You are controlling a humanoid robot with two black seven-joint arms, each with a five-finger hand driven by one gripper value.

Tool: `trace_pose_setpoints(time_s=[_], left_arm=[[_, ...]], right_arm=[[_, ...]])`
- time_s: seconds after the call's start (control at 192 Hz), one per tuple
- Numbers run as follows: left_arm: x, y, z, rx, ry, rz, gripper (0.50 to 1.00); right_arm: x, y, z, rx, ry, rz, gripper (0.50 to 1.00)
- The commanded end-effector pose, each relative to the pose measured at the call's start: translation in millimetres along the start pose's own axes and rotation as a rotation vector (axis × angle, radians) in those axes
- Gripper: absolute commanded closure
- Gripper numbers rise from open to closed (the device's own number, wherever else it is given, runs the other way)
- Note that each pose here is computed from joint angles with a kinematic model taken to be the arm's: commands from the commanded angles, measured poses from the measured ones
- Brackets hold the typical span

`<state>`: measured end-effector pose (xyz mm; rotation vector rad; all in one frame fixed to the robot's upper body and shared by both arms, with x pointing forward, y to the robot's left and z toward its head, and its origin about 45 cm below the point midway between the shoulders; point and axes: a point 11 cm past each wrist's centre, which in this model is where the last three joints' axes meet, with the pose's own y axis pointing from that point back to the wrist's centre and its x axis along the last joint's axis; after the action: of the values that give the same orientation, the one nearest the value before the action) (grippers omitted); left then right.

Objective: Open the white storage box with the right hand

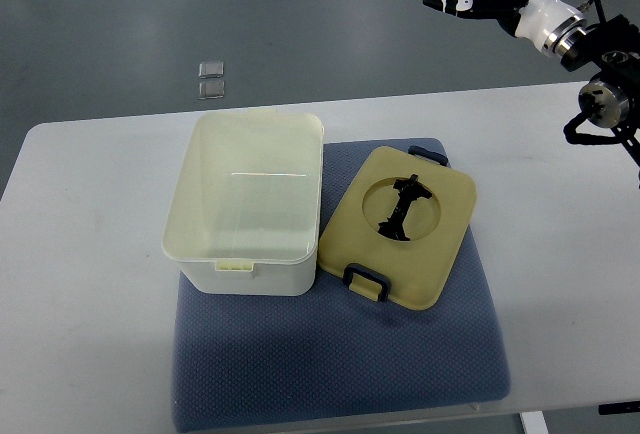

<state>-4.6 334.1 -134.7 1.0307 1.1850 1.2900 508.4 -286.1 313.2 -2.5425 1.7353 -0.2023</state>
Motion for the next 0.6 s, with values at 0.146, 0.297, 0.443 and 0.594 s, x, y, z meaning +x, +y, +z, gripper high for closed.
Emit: trace_pose_setpoints(time_s=[0.146, 0.297, 0.443, 0.594], left_arm=[[-0.1, 0.0, -0.1, 0.0, -0.001, -0.001, 0.5], [-0.1, 0.0, -0.1, 0.0, -0.001, -0.001, 0.5], [-0.1, 0.0, -0.1, 0.0, 0.001, -0.001, 0.5], [-0.1, 0.0, -0.1, 0.0, 0.001, -0.001, 0.5]], right_arm=[[14.1, 8.7, 49.4, -0.182, -0.173, 0.197, 0.593], [11.5, 15.4, 72.6, -0.221, -0.265, 0.247, 0.579], [-4.5, 21.6, 96.0, -0.238, -0.333, 0.26, 0.574], [-15.6, 23.1, 105.7, -0.248, -0.365, 0.253, 0.572]])
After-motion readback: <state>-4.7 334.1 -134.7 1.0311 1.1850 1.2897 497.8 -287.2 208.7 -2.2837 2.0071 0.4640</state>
